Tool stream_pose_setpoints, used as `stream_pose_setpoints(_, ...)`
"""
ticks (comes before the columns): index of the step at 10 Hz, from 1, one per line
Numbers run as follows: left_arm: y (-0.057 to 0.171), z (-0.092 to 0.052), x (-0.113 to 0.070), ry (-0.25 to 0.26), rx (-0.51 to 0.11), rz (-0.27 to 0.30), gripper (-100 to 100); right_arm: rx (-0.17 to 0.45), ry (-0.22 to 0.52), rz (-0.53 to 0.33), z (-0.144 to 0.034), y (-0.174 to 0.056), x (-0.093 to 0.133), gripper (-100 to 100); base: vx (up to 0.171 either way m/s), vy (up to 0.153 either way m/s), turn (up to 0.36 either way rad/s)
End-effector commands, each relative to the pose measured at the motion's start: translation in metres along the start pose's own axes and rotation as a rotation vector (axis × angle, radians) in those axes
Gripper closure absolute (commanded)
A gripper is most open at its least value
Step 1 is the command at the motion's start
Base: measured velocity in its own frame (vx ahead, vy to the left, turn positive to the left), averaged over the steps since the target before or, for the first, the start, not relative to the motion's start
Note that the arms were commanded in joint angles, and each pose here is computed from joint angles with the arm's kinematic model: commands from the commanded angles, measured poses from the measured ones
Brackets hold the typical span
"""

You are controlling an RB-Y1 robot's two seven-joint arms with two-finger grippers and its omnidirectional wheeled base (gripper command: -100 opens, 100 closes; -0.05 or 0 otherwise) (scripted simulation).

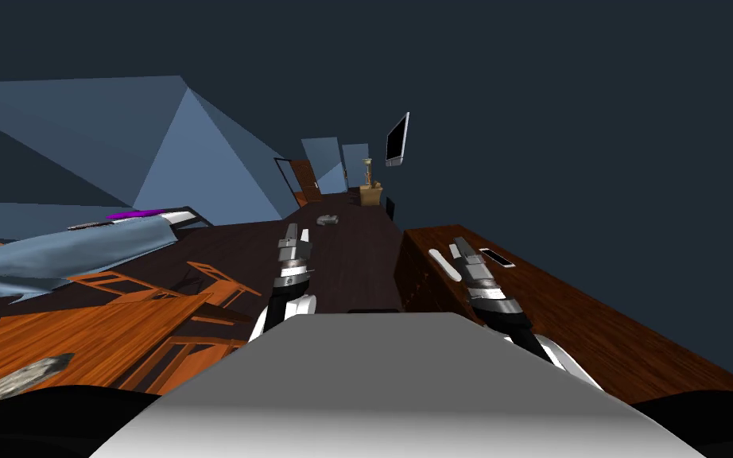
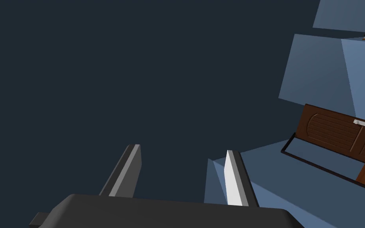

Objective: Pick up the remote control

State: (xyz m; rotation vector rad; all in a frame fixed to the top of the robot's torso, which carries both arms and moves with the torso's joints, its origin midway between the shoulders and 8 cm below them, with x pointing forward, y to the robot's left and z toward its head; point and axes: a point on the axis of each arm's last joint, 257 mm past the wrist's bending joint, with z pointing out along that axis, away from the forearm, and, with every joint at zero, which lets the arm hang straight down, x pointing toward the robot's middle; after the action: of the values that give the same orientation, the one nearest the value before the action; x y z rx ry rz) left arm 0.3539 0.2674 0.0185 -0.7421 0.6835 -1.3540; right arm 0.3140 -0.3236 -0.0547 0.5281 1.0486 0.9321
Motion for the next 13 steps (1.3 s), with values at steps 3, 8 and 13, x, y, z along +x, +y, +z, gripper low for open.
stream_pose_setpoints(3, 0.000, 0.000, 0.000, 0.000, 0.000, 0.000, 0, 0.137, 0.113, -0.184, -0.031, -0.040, -0.012, -100, 0.079, 0.030, 0.086)
stream_pose_setpoints(8, 0.000, 0.000, 0.000, 0.000, 0.000, 0.000, 0, 0.277, 0.265, -0.395, -0.071, -0.078, -0.035, -100, 0.070, 0.022, 0.086)
stream_pose_setpoints(13, 0.000, 0.000, 0.000, 0.000, 0.000, 0.000, 0, 0.378, 0.381, -0.525, -0.104, -0.101, -0.053, -100, 0.067, 0.016, 0.064)
